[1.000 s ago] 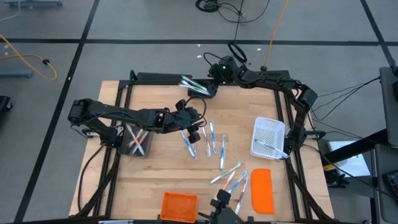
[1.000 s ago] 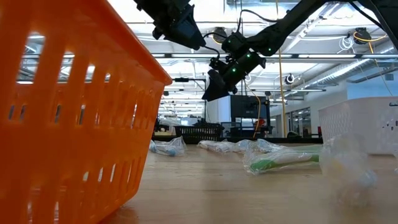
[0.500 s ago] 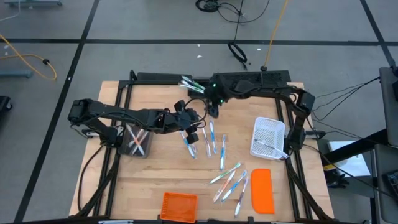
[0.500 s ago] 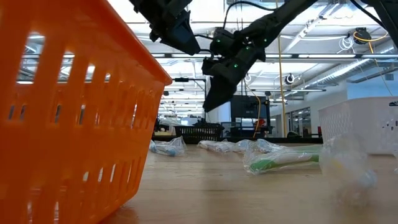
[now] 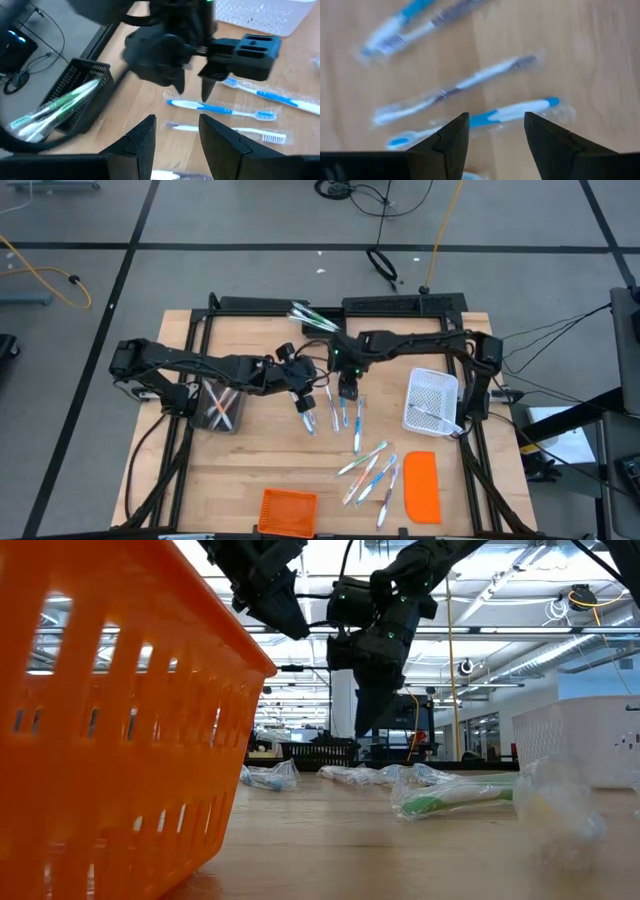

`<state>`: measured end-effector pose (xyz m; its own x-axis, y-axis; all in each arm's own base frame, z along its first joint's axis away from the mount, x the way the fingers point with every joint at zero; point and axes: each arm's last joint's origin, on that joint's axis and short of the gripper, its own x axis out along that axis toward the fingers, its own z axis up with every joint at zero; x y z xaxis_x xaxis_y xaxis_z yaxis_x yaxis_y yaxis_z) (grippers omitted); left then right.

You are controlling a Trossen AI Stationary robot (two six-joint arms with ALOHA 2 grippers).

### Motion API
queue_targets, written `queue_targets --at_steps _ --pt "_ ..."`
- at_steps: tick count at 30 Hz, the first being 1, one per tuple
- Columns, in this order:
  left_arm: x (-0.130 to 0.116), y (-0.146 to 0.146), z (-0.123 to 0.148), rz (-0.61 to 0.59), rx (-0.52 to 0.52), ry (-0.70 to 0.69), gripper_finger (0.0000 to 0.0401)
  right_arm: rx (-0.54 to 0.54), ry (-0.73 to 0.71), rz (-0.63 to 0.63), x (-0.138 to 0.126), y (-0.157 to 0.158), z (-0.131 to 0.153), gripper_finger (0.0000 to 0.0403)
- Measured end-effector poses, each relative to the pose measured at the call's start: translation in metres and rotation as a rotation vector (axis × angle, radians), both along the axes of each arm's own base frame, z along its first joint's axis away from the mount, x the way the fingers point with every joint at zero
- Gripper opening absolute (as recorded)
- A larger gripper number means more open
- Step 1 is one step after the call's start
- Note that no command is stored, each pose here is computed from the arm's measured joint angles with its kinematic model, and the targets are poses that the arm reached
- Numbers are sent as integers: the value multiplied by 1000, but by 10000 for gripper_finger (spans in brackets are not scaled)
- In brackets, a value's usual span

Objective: Pick & Place Toothbrushes
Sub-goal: Put the blue toothbrush into the orange bin

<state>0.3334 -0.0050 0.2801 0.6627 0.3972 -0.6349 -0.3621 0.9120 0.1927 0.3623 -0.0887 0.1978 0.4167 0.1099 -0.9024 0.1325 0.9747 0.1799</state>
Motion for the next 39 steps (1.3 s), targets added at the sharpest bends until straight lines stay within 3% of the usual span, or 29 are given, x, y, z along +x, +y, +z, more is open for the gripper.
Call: queue_targets --at_steps 2,5,13,24,29,34,39 --pt "-1 0 -1 6 -6 16 152 -56 36 -17 -2 6 -6 183" --pt "-3 -1 -3 12 -13 32 152 -56 74 -75 -6 10 -15 183" --pt "-3 -1 -3 16 -18 36 152 6 27 -230 -11 13 -40 183" --pt "-3 -1 -3 13 -15 39 152 120 -90 -322 -19 17 -64 177" --pt "-3 -1 -3 13 -15 39 152 88 -85 -349 -24 17 -71 128" --pt "-3 -1 -3 13 -16 39 152 90 -97 -341 -27 18 -78 25" --pt "-3 -1 -3 13 -16 38 152 86 -98 -322 -28 18 -78 4"
